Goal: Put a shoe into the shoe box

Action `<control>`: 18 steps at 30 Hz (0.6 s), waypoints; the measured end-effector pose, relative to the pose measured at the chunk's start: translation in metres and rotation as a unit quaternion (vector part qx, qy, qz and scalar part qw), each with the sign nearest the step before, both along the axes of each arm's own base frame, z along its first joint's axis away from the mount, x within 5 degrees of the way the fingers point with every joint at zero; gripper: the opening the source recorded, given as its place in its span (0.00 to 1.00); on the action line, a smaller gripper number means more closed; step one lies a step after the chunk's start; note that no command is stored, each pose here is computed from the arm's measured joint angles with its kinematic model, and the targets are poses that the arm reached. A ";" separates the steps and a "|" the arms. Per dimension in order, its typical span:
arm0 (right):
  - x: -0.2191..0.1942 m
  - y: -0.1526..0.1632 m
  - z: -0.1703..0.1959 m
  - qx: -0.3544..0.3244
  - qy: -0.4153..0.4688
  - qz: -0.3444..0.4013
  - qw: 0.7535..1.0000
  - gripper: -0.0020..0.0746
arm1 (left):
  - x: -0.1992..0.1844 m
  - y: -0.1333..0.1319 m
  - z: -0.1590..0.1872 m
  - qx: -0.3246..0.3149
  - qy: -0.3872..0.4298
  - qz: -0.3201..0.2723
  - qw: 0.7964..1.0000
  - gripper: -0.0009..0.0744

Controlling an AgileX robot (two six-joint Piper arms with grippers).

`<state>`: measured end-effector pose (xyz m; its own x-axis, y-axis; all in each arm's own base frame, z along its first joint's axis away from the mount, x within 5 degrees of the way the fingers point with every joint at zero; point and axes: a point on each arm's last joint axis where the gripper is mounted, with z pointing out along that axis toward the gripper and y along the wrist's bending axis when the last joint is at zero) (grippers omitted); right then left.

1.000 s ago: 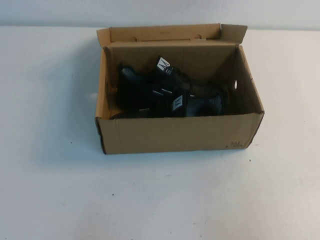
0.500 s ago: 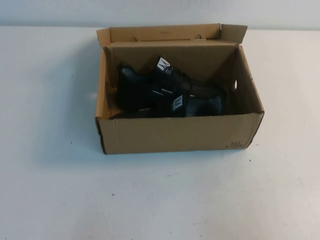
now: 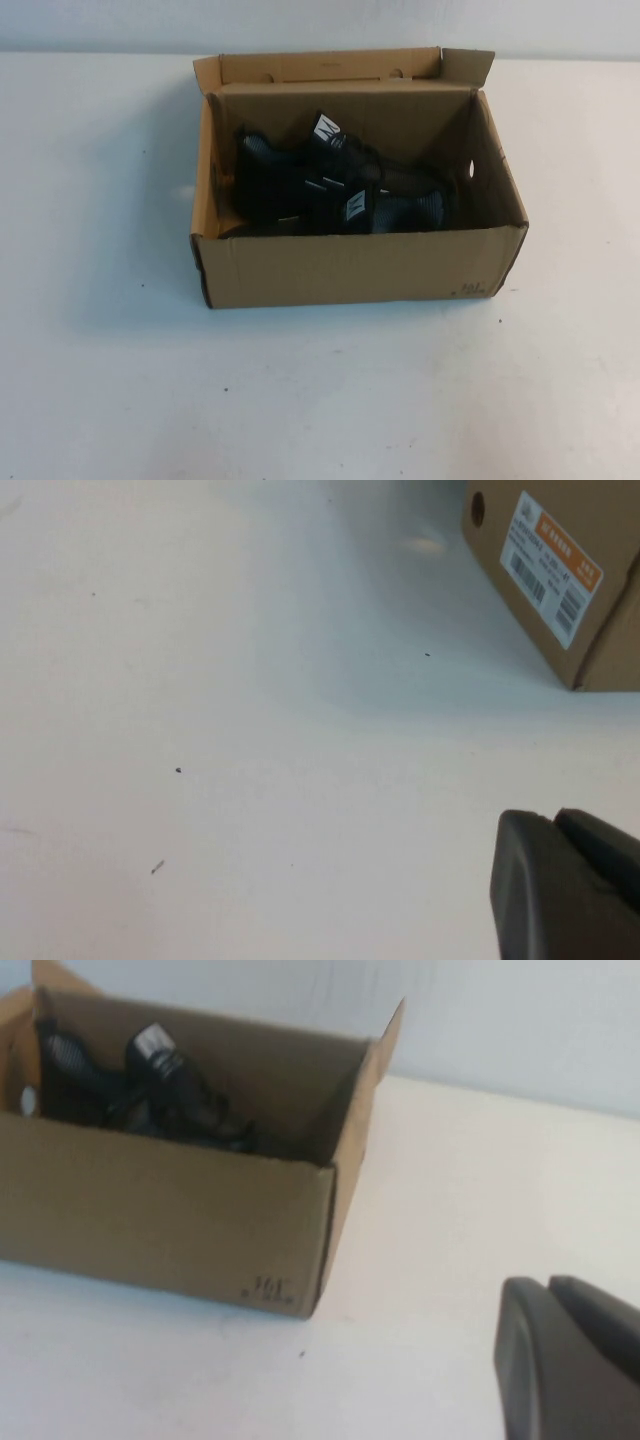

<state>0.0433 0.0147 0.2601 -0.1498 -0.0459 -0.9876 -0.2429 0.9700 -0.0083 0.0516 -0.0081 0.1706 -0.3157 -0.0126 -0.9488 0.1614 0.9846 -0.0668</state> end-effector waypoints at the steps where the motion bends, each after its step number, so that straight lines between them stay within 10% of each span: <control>1: -0.004 -0.001 0.001 0.002 -0.015 -0.008 1.000 0.01 | 0.000 0.000 0.000 0.000 0.000 0.000 1.000 0.01; 18: 0.008 -0.003 -0.088 0.016 0.071 -0.044 0.996 0.01 | 0.000 0.000 0.000 0.000 0.000 0.001 1.000 0.01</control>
<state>0.0515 0.0119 0.1725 -0.2906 0.0043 -0.9568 -0.1526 0.9870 0.0507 0.0515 -0.0080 0.1705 -0.3159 -0.0130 -0.9487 0.1601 0.9848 -0.0668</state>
